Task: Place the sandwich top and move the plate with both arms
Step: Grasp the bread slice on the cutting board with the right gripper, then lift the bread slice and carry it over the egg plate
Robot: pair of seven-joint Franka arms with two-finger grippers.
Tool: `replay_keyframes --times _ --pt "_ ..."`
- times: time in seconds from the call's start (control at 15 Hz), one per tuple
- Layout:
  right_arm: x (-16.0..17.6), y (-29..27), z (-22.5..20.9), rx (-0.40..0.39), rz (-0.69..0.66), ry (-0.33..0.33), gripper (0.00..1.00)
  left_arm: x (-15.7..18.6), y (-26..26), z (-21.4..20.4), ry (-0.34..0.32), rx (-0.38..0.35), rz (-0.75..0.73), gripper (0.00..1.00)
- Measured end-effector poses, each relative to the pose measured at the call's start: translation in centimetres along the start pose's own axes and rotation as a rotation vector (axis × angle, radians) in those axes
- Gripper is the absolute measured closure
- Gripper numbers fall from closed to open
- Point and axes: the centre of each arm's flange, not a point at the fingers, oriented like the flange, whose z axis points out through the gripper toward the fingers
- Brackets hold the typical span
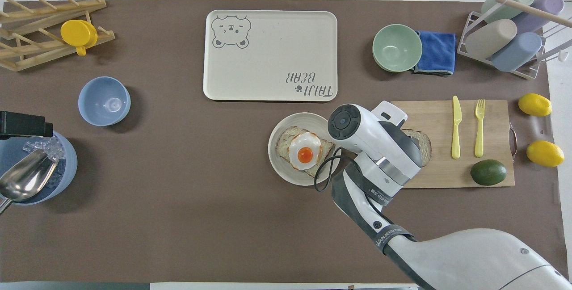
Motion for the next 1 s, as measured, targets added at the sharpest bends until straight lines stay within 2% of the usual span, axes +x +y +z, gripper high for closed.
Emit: replay_keyframes --times 0.27,0.4,0.47,0.67,0.74,1.0 --pt "-0.5 0.0 -0.7 -0.031 -0.006 -0.023 0.56 0.0 -0.2 0.0 0.001 0.000 -0.003 0.00" --pt "-1.1 -0.7 -2.9 -0.063 -0.017 -0.024 0.77 0.0 -0.4 0.0 0.001 -0.001 -0.008 0.00" --pt "-1.5 -1.1 -4.3 -0.082 -0.025 -0.024 0.84 0.0 -0.5 -0.1 0.001 0.000 -0.010 0.00" --pt "-2.5 -1.8 -7.9 -0.150 -0.041 -0.026 0.88 0.1 -1.6 -0.1 0.003 0.000 -0.031 0.00" --pt "-2.8 -1.8 -8.8 -0.190 -0.048 -0.018 0.91 0.1 -1.8 -0.1 0.003 0.001 -0.036 0.00" --pt "-4.3 -1.8 -11.4 -0.357 -0.061 -0.003 0.91 0.1 -2.6 -0.1 0.003 0.001 -0.051 0.00"
